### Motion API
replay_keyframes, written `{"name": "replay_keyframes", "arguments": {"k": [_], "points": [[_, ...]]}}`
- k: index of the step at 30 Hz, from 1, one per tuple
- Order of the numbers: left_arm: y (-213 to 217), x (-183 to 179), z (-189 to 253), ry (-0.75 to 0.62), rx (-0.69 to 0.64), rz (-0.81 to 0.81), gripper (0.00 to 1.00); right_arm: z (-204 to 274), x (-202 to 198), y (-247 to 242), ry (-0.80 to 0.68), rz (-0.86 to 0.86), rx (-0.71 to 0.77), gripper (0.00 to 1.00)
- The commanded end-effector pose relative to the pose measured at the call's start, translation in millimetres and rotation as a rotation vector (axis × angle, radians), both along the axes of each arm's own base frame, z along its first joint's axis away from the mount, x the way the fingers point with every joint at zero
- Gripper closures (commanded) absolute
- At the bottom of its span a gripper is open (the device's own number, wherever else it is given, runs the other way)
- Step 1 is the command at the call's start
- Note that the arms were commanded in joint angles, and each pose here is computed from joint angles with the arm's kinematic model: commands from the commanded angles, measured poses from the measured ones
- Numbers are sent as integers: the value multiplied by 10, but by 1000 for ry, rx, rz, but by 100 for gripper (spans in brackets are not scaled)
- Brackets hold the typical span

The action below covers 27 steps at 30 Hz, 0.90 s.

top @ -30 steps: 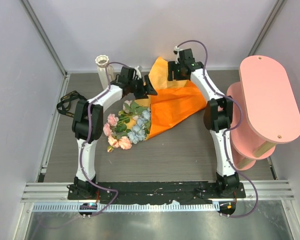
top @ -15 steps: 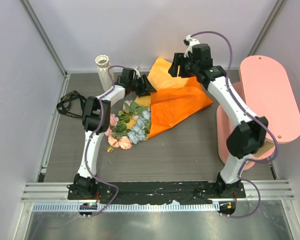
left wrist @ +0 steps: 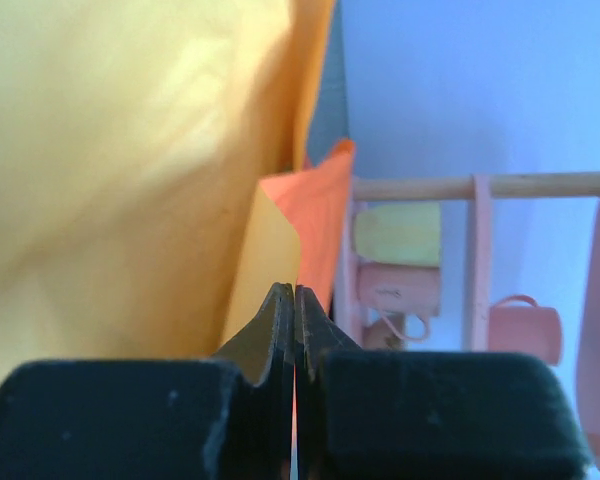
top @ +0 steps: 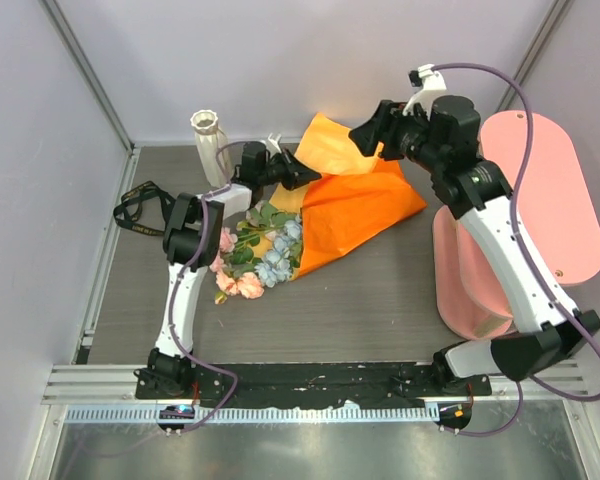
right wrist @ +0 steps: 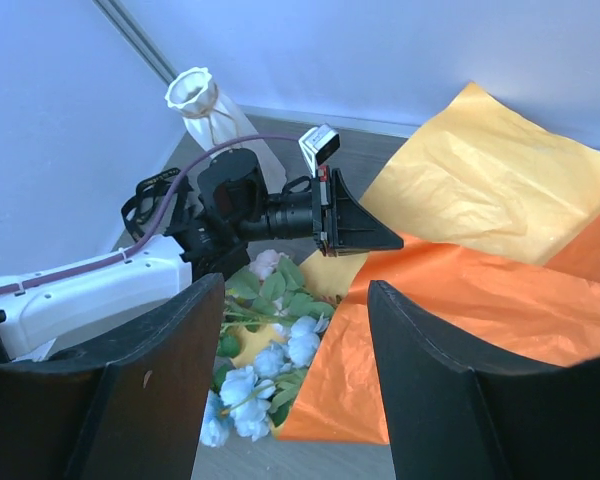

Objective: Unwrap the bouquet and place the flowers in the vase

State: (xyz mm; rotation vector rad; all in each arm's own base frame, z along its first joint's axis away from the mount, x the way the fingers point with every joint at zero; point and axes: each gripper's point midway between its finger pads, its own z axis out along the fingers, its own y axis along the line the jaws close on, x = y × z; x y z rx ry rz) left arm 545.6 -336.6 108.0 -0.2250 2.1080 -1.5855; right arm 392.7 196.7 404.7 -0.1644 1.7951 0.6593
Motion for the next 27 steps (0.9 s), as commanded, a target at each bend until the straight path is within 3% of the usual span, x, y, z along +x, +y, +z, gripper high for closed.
{"name": "replay_keyframes", "arguments": {"k": [1, 4, 6, 8, 15, 18, 19, 22, 23, 27], "points": [[-452, -719, 1393, -211, -202, -162, 100, 257, -350, -193, -35, -51, 35, 35], [-809, -1377, 1494, -209, -185, -255, 100, 214, -515, -365, -16, -114, 30, 35], [-910, -1674, 1181, -144, -117, -254, 100, 209, -608, -474, -16, -150, 21, 35], [-1058, -1984, 1198, -175, -99, -252, 100, 85, -669, -548, 20, -176, -7, 35], [-1470, -3121, 378, -121, 66, -400, 99, -538, -766, -785, 159, -282, -96, 38], [-1552, -3417, 74, -87, 111, -433, 95, -743, -701, -945, 174, -344, -202, 40], [-1561, -3470, 21, -79, 119, -443, 92, -791, -676, -982, 182, -359, -232, 40], [-1566, -3562, 37, -87, 103, -464, 68, -896, -525, -1041, 212, -393, -329, 41], [-1556, -3569, 99, -105, 86, -462, 56, -875, -467, -1016, 207, -392, -342, 41], [-1457, -3669, 442, -208, 20, -491, 39, -1271, -143, -869, 296, -382, -452, 41]]}}
